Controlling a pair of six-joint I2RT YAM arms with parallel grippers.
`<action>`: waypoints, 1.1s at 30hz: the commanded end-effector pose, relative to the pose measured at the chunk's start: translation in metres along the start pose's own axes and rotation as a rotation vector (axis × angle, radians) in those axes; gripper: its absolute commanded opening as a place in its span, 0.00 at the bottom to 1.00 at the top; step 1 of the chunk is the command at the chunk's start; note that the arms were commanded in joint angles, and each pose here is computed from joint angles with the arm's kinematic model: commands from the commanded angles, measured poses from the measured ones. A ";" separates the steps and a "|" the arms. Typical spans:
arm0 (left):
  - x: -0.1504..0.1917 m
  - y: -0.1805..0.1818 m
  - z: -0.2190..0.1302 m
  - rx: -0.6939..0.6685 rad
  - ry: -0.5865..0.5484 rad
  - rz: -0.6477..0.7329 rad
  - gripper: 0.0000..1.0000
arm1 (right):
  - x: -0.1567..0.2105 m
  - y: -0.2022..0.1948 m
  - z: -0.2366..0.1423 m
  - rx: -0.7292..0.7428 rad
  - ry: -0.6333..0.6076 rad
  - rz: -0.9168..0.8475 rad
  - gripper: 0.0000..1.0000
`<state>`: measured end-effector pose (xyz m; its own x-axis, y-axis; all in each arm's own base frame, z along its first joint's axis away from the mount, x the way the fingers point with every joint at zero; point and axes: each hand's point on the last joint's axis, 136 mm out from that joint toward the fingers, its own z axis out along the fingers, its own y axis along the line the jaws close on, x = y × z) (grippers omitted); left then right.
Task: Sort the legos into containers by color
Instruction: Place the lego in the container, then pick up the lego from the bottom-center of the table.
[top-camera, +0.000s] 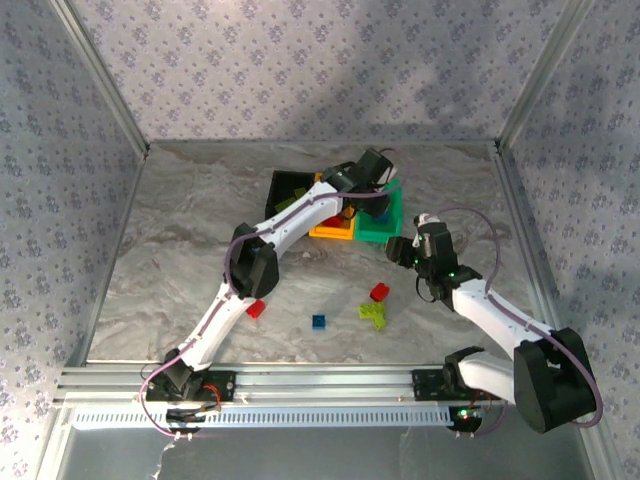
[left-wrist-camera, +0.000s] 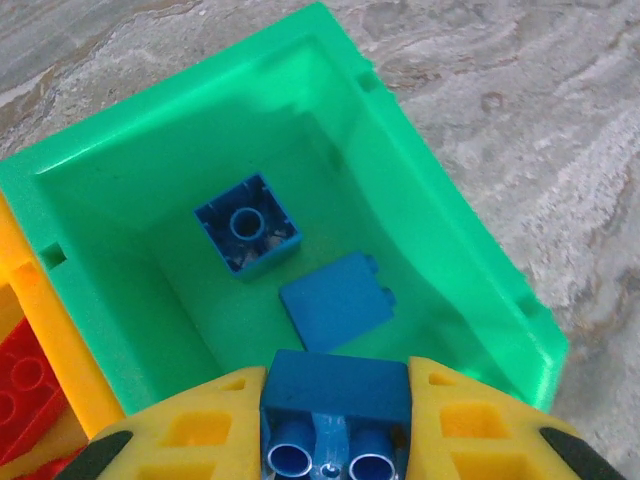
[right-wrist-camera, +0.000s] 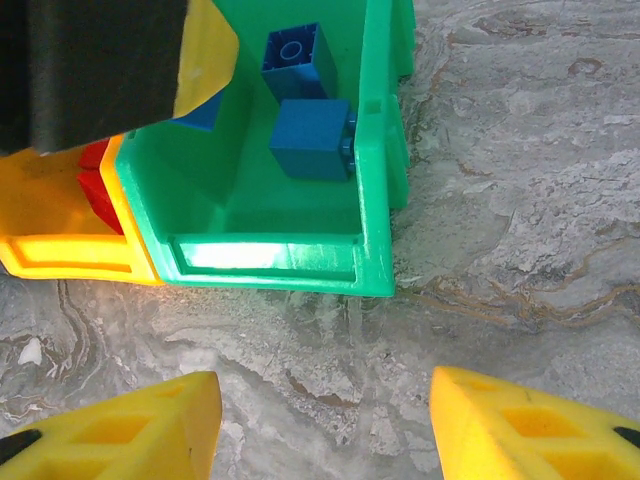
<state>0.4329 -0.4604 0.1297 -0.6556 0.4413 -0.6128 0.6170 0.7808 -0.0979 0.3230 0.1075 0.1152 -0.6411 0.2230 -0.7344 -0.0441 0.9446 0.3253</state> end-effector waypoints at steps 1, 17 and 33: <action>0.001 -0.003 0.005 0.044 0.019 -0.059 0.31 | -0.006 -0.004 -0.002 0.014 -0.020 0.017 0.59; -0.024 -0.017 -0.060 0.110 -0.131 -0.087 0.52 | -0.004 -0.005 0.001 0.017 -0.007 0.021 0.58; 0.007 0.035 -0.122 -0.048 -0.295 -0.179 0.52 | 0.004 0.007 0.009 -0.011 0.030 0.008 0.56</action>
<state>0.3879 -0.3850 0.1977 -0.6311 0.2198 -0.7439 0.5141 0.8367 -0.1889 0.3225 0.1101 0.0989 -0.6779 0.2115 -0.7041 -0.0343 0.9476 0.3177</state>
